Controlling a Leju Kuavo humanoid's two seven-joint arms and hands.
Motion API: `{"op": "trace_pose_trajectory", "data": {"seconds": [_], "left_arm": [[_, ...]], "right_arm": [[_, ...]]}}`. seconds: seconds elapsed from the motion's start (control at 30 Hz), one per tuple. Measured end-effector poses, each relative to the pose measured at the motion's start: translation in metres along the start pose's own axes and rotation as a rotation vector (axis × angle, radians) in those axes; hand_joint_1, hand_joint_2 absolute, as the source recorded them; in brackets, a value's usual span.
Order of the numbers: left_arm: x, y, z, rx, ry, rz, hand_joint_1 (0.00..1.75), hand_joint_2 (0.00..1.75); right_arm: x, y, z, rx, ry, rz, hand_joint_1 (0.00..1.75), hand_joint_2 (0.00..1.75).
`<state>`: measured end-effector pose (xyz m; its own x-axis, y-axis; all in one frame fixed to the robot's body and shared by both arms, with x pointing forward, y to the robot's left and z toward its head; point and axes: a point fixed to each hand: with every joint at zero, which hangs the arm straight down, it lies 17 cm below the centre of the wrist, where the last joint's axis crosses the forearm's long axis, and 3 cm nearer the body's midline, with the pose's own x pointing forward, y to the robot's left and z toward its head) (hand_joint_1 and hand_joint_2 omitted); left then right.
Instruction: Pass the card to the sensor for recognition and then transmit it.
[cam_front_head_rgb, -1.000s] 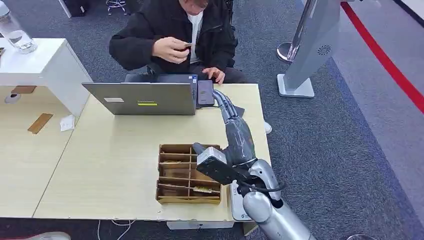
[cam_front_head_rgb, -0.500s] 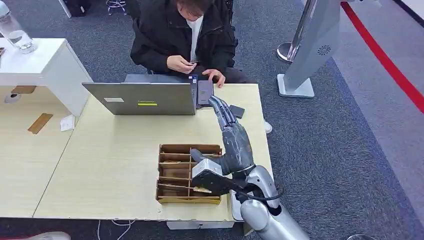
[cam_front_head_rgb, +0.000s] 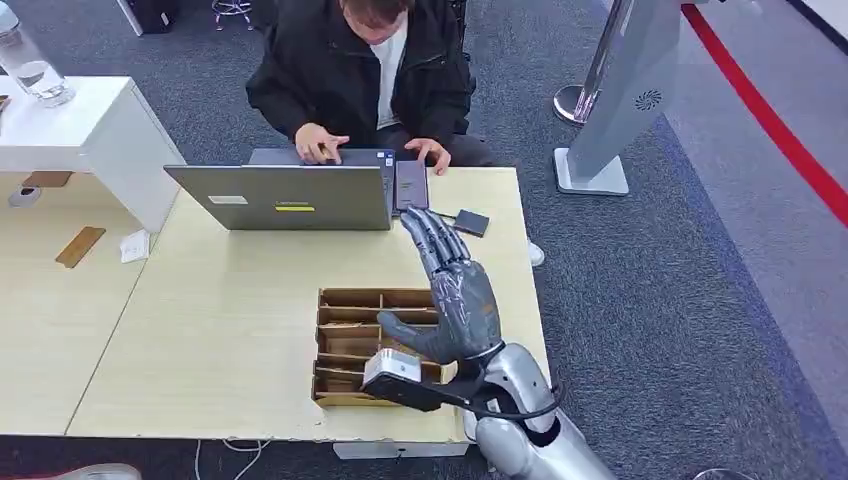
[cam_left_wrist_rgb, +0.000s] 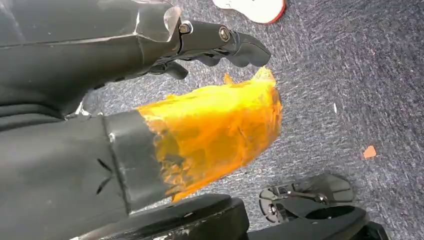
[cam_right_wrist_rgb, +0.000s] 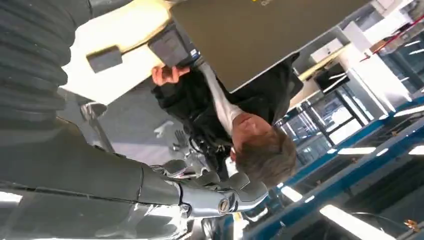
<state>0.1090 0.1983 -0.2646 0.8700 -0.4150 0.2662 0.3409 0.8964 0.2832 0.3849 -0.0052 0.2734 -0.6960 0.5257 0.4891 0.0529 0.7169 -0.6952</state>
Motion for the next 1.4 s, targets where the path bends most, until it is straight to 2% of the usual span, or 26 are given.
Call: {"op": "trace_pose_trajectory", "data": {"seconds": [0.43, 0.7, 1.0, 1.4], "left_arm": [[-0.001, -0.001, 0.000, -0.005, 0.008, -0.004, 0.00, 0.00], [-0.001, -0.001, 0.000, -0.006, 0.008, -0.005, 0.00, 0.00], [0.000, -0.002, 0.000, -0.014, 0.007, -0.021, 0.00, 0.00], [0.000, -0.003, 0.000, -0.018, 0.005, -0.029, 0.00, 0.00]], "right_arm": [[0.000, 0.023, 0.009, 0.056, -0.027, 0.144, 0.00, 1.75], [-0.001, 0.030, 0.012, 0.075, -0.030, 0.156, 0.00, 1.75], [-0.006, 0.049, 0.015, 0.131, -0.042, 0.257, 0.00, 1.75], [-0.012, 0.062, 0.018, 0.174, -0.042, 0.299, 0.00, 1.75]]}}
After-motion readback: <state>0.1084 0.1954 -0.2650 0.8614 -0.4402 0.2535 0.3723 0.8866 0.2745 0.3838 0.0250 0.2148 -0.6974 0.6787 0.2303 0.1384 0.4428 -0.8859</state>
